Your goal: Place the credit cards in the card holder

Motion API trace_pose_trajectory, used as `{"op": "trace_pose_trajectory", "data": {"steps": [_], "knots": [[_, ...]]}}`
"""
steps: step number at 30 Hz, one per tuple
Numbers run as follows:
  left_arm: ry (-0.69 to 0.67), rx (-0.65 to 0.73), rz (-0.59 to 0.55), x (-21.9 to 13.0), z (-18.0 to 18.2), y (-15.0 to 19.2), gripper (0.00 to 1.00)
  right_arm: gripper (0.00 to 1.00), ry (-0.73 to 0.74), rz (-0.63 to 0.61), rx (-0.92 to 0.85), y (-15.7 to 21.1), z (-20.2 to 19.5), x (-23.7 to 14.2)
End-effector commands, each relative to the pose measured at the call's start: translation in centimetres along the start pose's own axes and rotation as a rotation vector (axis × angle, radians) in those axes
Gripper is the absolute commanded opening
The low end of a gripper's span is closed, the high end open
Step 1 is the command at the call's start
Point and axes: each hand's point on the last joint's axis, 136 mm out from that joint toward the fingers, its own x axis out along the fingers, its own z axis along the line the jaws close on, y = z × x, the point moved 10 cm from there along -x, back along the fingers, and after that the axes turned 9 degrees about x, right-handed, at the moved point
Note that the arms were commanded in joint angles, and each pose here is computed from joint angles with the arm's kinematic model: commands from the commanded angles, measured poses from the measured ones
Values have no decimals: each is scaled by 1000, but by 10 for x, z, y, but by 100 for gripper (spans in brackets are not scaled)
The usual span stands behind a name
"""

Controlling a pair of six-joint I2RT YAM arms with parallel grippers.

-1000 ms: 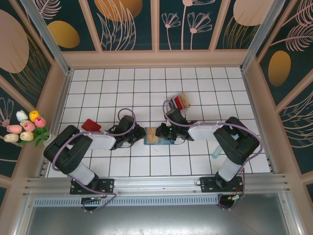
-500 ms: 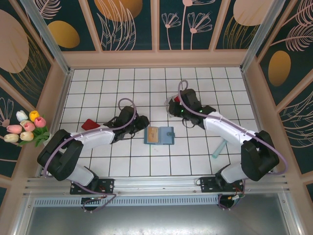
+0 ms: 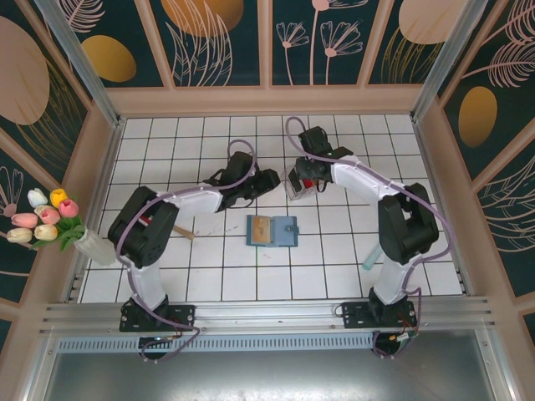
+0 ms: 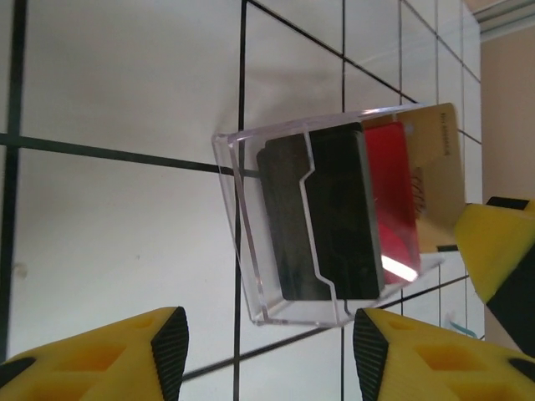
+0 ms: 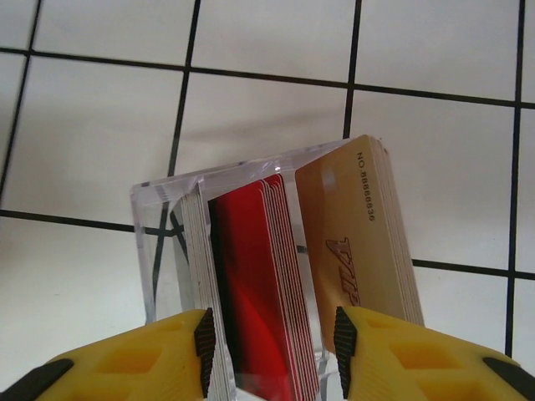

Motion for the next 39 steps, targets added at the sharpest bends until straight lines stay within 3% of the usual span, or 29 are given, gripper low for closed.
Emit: {"op": "trace_pose_trajectory", "data": {"steps": [1, 10, 39], "knots": [[65, -32, -5, 9, -9, -13, 58, 45, -35, 32, -53, -5, 4, -3], [36, -98, -31, 15, 11, -22, 58, 44, -68, 89, -78, -2, 17, 17], [6, -138, -88, 2, 23, -20, 57, 43, 224, 111, -232, 20, 40, 57]]}}
